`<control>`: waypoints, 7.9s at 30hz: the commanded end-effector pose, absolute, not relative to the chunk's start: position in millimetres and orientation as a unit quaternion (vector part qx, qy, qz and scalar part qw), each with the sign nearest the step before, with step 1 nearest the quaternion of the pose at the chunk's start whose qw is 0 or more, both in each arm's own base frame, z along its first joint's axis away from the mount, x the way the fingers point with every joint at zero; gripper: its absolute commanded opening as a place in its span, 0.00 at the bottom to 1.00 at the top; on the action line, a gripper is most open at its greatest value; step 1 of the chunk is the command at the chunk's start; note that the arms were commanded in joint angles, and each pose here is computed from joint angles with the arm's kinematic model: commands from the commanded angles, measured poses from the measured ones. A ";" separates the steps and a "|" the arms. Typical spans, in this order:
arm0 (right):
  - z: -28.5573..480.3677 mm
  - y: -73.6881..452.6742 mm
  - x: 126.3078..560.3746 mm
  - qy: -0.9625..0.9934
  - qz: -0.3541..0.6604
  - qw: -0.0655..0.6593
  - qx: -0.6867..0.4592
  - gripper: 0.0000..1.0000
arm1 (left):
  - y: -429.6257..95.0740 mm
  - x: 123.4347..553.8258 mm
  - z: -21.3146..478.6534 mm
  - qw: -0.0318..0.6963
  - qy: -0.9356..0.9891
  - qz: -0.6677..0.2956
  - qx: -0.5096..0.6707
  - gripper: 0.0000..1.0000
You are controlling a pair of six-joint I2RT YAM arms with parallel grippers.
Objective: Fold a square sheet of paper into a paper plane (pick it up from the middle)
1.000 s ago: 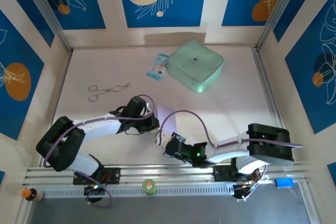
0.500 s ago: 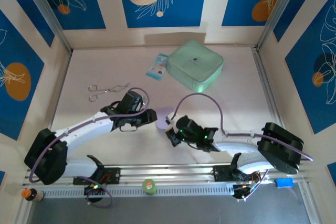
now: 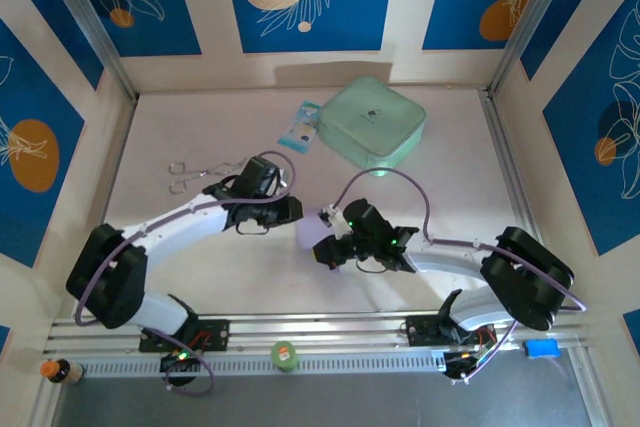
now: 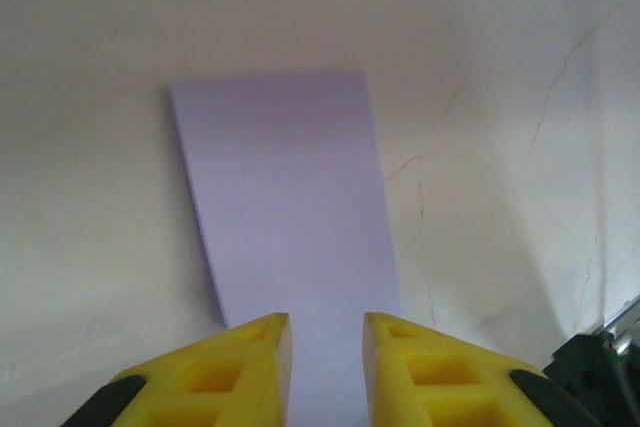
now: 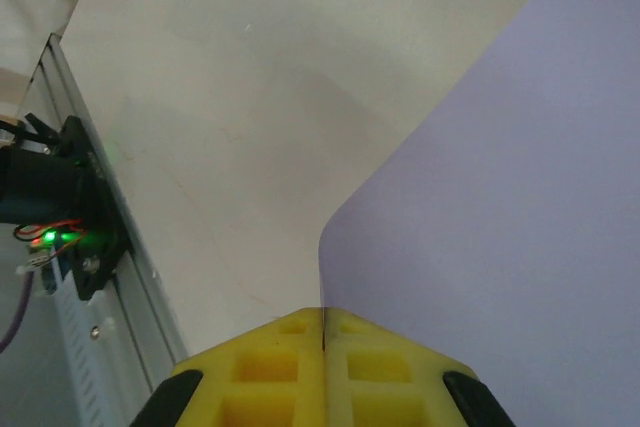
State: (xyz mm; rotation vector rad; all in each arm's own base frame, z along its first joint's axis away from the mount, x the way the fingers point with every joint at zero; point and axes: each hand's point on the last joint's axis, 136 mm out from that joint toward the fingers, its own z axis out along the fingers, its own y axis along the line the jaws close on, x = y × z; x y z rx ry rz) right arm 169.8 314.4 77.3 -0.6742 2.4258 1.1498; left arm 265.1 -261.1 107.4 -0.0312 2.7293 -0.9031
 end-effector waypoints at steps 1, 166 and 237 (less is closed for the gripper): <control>85.3 325.7 163.7 0.851 0.440 0.162 -0.238 0.02 | -270.8 272.8 113.0 0.121 0.939 -0.322 0.009 0.24; -1.1 280.7 199.2 0.947 0.291 0.115 -0.079 0.02 | -278.1 203.4 17.8 0.035 0.923 -0.376 -0.074 0.00; 10.5 309.8 136.1 0.938 0.317 -0.005 -0.140 0.07 | -264.5 198.9 0.8 0.033 0.937 -0.339 -0.079 0.00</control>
